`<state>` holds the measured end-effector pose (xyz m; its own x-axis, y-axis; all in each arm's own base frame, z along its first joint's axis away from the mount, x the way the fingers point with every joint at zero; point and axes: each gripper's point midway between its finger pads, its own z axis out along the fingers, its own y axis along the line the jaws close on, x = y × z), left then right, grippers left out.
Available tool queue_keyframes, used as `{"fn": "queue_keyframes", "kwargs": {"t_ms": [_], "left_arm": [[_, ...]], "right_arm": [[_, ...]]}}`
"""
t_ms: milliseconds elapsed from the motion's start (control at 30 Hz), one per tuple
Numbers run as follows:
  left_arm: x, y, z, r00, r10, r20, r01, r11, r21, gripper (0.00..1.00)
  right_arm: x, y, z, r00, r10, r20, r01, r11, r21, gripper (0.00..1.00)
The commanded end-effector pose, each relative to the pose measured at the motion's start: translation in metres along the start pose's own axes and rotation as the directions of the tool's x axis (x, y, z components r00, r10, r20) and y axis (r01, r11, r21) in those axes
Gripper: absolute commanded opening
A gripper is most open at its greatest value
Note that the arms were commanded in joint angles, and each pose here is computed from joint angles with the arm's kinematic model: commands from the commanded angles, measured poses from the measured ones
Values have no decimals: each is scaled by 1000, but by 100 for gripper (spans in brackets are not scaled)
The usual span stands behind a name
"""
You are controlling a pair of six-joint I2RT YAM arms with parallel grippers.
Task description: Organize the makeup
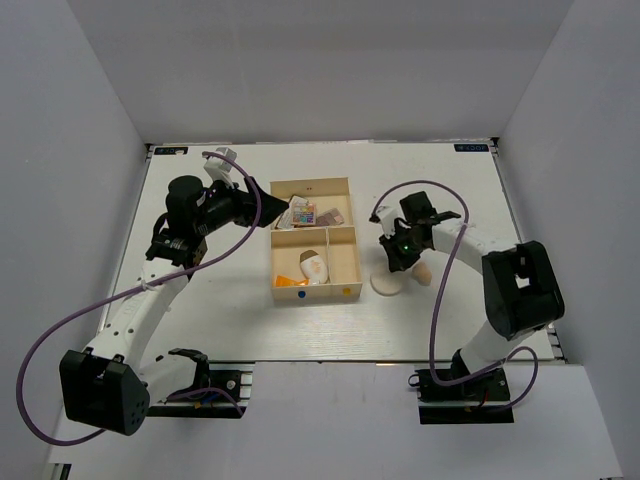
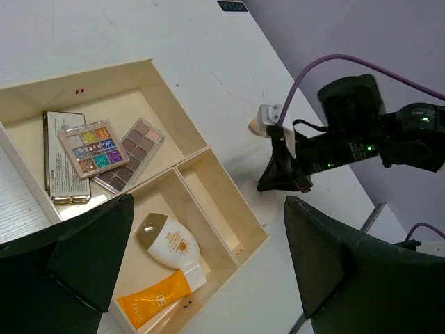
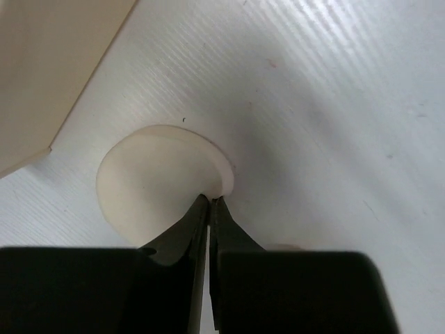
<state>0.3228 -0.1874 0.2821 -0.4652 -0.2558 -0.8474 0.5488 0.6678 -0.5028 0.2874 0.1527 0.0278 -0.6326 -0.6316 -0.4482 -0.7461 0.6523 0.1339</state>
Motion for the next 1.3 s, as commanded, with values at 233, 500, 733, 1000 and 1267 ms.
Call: {"fn": "queue_keyframes", "kwargs": {"t_ms": [233, 500, 733, 1000, 1267], "left_arm": [[-15, -14, -8, 999, 31, 38, -31, 999, 21, 98], [-16, -10, -8, 998, 37, 42, -37, 999, -4, 98], [-17, -6, -8, 998, 39, 41, -38, 999, -21, 98], [-16, -2, -7, 999, 38, 38, -36, 998, -41, 98], [-17, -2, -8, 998, 37, 42, -35, 998, -48, 98]], "right_arm": [[-95, -15, -114, 936, -196, 291, 122, 960, 254, 2], [-132, 15, -96, 938, -238, 253, 207, 968, 144, 3], [-159, 30, -74, 945, -250, 210, 227, 965, 128, 2], [-162, 42, -60, 963, -213, 166, 194, 973, 124, 0], [-159, 42, -48, 980, -152, 132, 127, 976, 179, 0]]}}
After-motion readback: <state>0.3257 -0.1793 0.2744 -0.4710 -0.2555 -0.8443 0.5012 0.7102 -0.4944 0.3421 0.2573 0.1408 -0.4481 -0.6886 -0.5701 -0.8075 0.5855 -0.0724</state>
